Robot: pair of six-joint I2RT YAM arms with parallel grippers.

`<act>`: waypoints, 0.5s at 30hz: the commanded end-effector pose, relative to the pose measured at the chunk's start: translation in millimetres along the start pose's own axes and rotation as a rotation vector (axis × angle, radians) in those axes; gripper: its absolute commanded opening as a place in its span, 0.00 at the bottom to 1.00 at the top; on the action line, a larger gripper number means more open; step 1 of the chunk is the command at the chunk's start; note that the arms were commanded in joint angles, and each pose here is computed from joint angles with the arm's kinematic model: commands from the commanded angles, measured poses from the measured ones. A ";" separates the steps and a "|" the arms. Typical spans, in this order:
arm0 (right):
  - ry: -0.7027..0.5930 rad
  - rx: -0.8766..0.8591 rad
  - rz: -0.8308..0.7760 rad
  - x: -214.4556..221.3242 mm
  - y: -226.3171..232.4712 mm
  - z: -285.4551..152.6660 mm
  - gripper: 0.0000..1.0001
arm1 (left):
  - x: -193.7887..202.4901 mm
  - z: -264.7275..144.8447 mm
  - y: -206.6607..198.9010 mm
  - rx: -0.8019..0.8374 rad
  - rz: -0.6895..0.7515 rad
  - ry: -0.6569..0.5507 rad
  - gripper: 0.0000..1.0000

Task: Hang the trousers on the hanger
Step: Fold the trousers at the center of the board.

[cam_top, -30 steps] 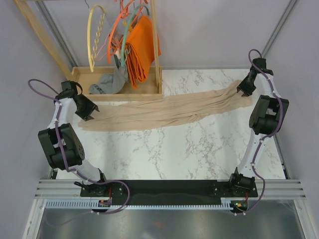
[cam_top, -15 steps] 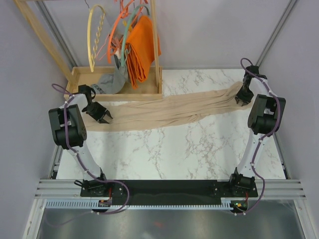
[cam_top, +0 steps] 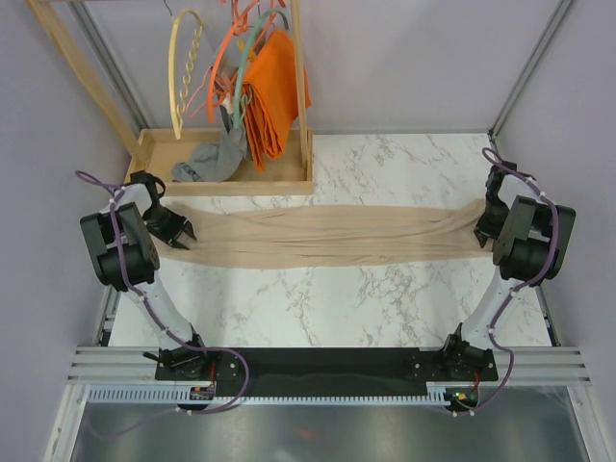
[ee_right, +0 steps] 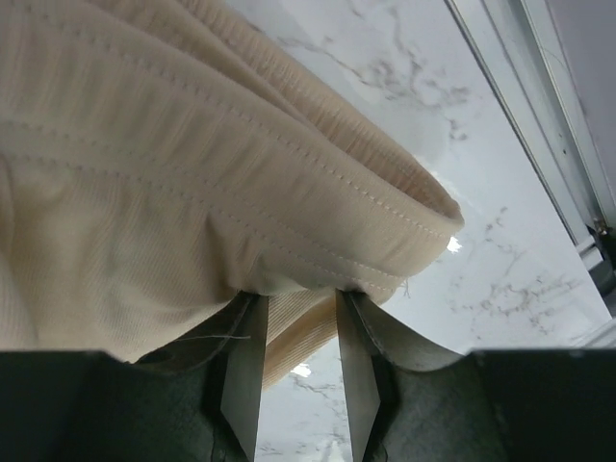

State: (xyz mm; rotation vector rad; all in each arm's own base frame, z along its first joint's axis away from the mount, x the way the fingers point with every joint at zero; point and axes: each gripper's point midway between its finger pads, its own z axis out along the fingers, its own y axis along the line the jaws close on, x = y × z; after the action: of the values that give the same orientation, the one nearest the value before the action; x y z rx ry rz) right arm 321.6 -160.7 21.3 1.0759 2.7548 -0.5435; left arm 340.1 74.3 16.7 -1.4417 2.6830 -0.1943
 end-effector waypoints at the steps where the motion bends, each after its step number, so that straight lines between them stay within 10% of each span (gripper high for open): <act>1: -0.041 0.053 0.011 -5.0 -20.9 -18.2 0.41 | -22.8 -18.4 23.7 -0.086 0.042 -0.116 0.46; 15: -0.188 -0.331 -0.060 -5.1 112.7 -127.6 0.54 | 20.4 -82.8 -75.9 0.227 0.203 -0.171 0.61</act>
State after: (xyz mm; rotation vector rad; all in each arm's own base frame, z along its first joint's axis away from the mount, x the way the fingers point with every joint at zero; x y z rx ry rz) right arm 381.2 -66.4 99.8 0.7837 2.6450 -0.3407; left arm 357.8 45.0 87.6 -1.1353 2.5995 -0.2160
